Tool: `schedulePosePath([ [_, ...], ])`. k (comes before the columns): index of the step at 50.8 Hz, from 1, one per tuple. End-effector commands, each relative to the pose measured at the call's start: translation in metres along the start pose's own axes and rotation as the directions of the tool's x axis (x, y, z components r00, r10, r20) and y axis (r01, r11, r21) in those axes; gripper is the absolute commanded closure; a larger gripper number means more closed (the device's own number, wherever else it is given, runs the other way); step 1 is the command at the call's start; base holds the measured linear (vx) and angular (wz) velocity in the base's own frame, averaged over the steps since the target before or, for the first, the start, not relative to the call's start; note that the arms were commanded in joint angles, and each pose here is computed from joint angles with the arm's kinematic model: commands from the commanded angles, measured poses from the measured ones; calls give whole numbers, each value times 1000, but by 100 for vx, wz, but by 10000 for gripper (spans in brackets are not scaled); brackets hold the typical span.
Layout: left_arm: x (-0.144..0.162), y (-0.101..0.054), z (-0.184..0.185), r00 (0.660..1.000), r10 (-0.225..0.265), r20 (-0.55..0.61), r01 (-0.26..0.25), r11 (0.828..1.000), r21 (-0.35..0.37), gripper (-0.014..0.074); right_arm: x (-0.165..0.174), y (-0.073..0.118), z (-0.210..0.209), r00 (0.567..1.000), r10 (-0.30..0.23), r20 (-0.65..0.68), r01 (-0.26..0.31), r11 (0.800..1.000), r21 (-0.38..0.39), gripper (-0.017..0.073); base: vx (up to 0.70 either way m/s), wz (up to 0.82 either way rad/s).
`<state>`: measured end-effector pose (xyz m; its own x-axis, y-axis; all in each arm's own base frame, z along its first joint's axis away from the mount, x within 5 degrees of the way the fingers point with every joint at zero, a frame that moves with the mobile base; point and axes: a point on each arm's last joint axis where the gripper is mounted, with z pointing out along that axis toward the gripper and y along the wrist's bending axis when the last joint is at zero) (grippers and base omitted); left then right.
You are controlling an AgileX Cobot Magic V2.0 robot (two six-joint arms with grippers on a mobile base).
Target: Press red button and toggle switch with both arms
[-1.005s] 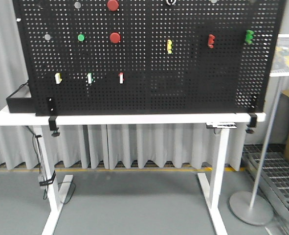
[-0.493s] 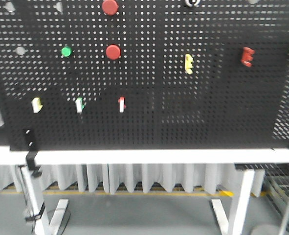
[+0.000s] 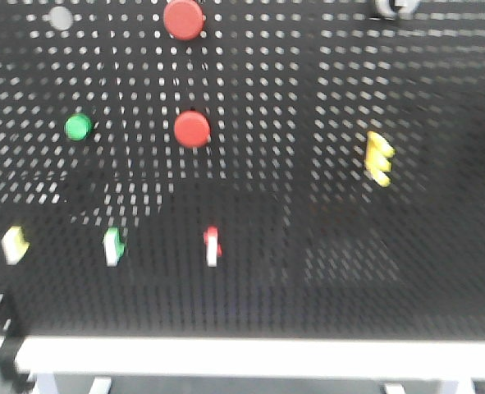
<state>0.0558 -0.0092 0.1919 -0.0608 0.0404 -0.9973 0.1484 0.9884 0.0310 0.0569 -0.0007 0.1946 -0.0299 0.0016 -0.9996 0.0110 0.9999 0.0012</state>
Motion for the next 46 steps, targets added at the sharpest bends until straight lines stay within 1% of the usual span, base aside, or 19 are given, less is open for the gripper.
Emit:
schedulePosePath([
  [1,3,1,1,998,-9,63,10,1000,-15,591,-5,0,-1,996,-16,87,16,1000,6,562,40,7],
  [21,3,1,1,998,-9,63,10,1000,-15,591,-5,0,-1,996,-16,87,16,1000,6,562,30,4],
  [46,3,1,1,998,-3,62,4,1000,-15,591,-5,0,-1,996,-16,87,16,1000,6,562,3,0],
])
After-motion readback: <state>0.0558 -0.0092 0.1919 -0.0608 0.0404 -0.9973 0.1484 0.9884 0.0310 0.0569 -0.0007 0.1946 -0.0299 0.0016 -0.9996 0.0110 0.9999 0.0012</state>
